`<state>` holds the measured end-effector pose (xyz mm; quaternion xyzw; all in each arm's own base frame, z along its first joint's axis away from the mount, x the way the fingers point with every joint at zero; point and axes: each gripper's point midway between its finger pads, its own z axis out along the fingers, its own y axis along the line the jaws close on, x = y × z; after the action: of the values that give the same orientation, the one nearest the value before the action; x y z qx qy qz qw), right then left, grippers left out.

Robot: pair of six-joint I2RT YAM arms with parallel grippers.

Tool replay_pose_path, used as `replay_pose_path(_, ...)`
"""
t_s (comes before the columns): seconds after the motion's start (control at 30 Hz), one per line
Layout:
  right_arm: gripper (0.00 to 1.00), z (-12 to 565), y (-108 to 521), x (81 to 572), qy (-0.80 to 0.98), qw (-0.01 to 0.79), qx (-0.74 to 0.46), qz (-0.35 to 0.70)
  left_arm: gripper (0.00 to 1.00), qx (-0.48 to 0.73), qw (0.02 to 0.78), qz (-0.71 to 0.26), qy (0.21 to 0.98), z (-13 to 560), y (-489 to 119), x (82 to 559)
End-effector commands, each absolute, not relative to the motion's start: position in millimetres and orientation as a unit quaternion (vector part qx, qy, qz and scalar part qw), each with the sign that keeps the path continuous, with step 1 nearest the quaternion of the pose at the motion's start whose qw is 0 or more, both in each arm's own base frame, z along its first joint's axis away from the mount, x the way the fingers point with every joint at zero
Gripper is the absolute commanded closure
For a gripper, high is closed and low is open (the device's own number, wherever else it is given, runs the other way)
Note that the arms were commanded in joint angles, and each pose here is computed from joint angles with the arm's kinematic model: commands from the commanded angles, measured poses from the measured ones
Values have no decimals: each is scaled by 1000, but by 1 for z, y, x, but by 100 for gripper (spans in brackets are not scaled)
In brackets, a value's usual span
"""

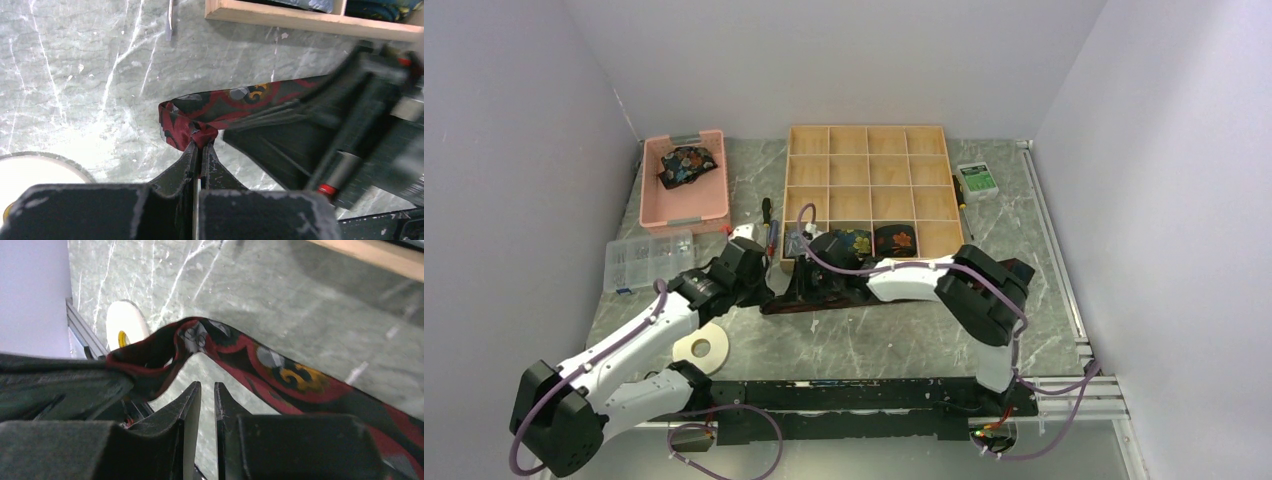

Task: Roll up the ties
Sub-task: Roll the tie at the center of the board.

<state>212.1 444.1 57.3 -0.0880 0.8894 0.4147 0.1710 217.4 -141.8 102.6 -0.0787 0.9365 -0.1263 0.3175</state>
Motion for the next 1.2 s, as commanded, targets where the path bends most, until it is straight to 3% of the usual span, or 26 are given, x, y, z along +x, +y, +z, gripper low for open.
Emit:
replay_pose_path(0.0,79,72,415,222,893,225,-81,381,97,-61,326,-111,937,109,-144,229)
replay_pose_path(0.3,78,69,353,221,903,276,-73,322,97,-30,307,-91,947,96,-168,239)
replay_pose_path(0.63,78,66,334,227,903,285,-63,315,96,12,278,-72,958,74,-202,246)
replay_pose_path(0.7,78,67,333,228,902,286,-64,315,90,17,273,-70,959,71,-206,246)
replay_pose_path(0.87,75,74,334,229,899,292,-69,320,58,12,276,-76,958,73,-207,244)
replay_pose_path(1.07,70,81,342,229,893,291,-86,332,46,2,292,-87,952,86,-202,241)
replay_pose_path(1.17,59,92,357,227,884,280,-107,358,41,-12,305,-96,947,98,-197,238)
